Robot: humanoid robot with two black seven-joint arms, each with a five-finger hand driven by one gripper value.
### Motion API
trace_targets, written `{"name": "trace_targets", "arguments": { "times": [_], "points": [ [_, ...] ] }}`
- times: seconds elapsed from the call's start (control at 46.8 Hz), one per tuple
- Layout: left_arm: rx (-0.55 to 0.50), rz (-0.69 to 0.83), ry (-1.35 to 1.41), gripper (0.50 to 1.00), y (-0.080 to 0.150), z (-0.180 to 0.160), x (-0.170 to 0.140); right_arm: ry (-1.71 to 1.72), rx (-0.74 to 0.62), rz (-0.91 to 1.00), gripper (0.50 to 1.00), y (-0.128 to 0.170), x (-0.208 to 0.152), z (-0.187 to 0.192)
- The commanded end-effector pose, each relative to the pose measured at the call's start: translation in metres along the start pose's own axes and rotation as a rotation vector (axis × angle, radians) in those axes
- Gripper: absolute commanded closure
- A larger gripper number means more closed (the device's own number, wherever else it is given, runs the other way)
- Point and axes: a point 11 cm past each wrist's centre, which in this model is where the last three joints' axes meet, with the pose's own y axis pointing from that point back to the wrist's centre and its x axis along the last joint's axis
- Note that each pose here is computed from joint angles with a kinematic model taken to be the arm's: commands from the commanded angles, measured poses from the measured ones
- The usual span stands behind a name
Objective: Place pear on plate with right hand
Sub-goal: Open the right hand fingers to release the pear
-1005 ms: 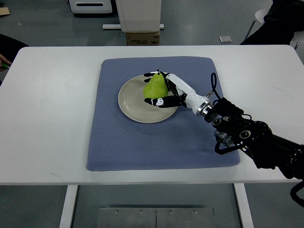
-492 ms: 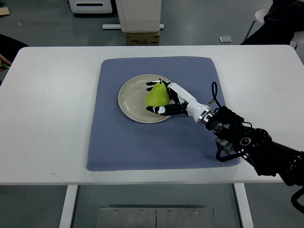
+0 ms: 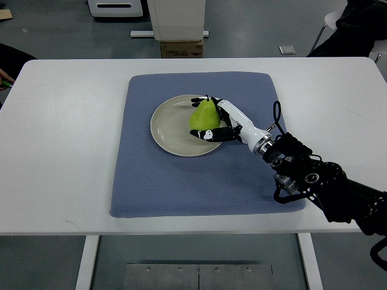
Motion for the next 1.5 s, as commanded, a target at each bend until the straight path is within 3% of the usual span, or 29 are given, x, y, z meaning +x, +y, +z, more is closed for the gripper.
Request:
{"name": "trace_targets", "arguments": {
  "times": [0.0,0.235,1.048,1.475],
  "points": [
    [0.000,0.000,0.000,0.500,0.000,0.000,0.000,-0.001,0.001,-0.001,0.538,0.000,0.000,0.000],
    [0.000,0.000,0.000,0.500,0.000,0.000,0.000,-0.002,0.003,-0.003,0.507,-0.001,-0.001,-0.001],
    [0.000,0.000,0.000,0.500,0.000,0.000,0.000,-0.001,0.023,-0.012,0.502,-0.006,0.003,-0.011],
    [0.000,0.000,0.000,0.500,0.000,0.000,0.000,0.009,-0.003,0.094,0.502,0.013,0.055,-0.004]
  ]
}}
